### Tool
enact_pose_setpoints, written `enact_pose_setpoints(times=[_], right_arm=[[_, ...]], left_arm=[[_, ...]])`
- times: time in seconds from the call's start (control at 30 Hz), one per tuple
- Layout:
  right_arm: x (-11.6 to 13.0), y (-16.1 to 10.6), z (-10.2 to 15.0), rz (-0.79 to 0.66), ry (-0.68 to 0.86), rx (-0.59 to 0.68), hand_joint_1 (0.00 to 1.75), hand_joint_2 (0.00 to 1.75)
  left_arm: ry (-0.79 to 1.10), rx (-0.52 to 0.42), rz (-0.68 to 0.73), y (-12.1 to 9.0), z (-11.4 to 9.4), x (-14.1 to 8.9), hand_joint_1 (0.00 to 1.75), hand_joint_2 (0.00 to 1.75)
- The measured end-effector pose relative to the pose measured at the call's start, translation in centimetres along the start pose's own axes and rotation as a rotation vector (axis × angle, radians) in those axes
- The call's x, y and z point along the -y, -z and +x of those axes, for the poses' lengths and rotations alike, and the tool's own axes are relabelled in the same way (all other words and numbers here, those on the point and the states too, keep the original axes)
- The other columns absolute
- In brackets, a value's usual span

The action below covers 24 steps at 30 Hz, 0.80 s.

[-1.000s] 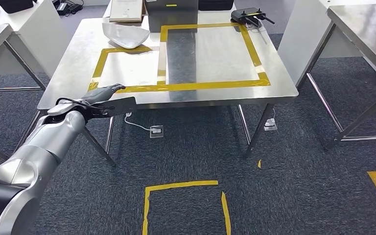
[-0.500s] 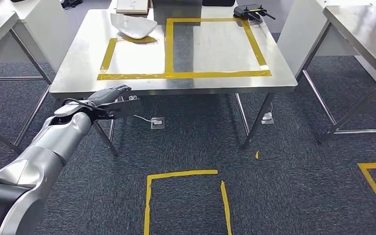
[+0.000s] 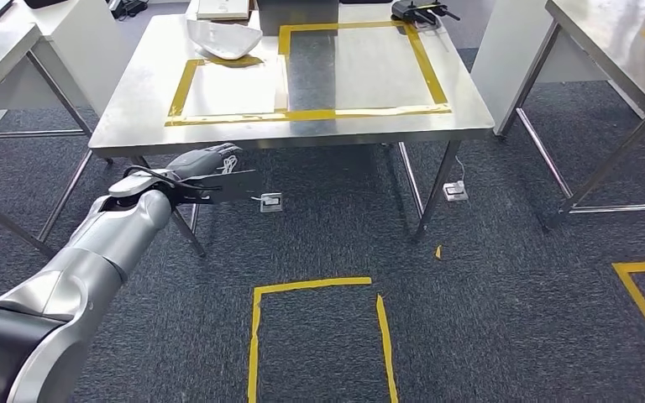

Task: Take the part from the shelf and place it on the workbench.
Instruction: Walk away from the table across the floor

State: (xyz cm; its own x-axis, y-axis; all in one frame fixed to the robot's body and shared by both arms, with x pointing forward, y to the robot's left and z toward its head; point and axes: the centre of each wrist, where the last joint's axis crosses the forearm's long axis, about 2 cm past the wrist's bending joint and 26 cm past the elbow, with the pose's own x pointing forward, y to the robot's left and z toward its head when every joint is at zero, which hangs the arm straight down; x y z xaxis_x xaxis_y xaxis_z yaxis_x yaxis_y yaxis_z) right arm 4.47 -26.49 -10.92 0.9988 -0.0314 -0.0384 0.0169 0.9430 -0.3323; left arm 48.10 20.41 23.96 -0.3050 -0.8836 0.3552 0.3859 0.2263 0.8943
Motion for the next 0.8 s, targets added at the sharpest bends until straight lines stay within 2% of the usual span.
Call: enact_pose_setpoints(times=[0.13,0.23,0.53,0.67,0.8], right_arm=[[-1.0,-0.6,0.6,0.000,0.006,0.013,0.00,0.00],[-1.5,-0.8,0.6,0.044,0.007,0.010,0.00,0.00],[-1.4,-0.6,0.3,0.105,-0.029,0.009,0.00,0.00],[-1.3,-0.6,0.5,0.111,-0.037,0.016,0.00,0.00],[-1.3,-0.6,0.5,0.117,-0.034,0.015,0.00,0.00]], left_arm=[[0.007,0.009,0.006,0.3,1.2,-0.5,0.00,0.00],[0.008,0.012,-0.001,0.3,1.2,-0.7,0.00,0.00],[-0.024,-0.017,0.010,-1.1,-3.5,-1.0,0.00,0.00],[-0.087,0.023,0.010,-1.5,-4.6,-1.4,0.00,1.75],[-0.185,0.089,0.052,-2.0,-5.7,-2.2,0.00,1.75]])
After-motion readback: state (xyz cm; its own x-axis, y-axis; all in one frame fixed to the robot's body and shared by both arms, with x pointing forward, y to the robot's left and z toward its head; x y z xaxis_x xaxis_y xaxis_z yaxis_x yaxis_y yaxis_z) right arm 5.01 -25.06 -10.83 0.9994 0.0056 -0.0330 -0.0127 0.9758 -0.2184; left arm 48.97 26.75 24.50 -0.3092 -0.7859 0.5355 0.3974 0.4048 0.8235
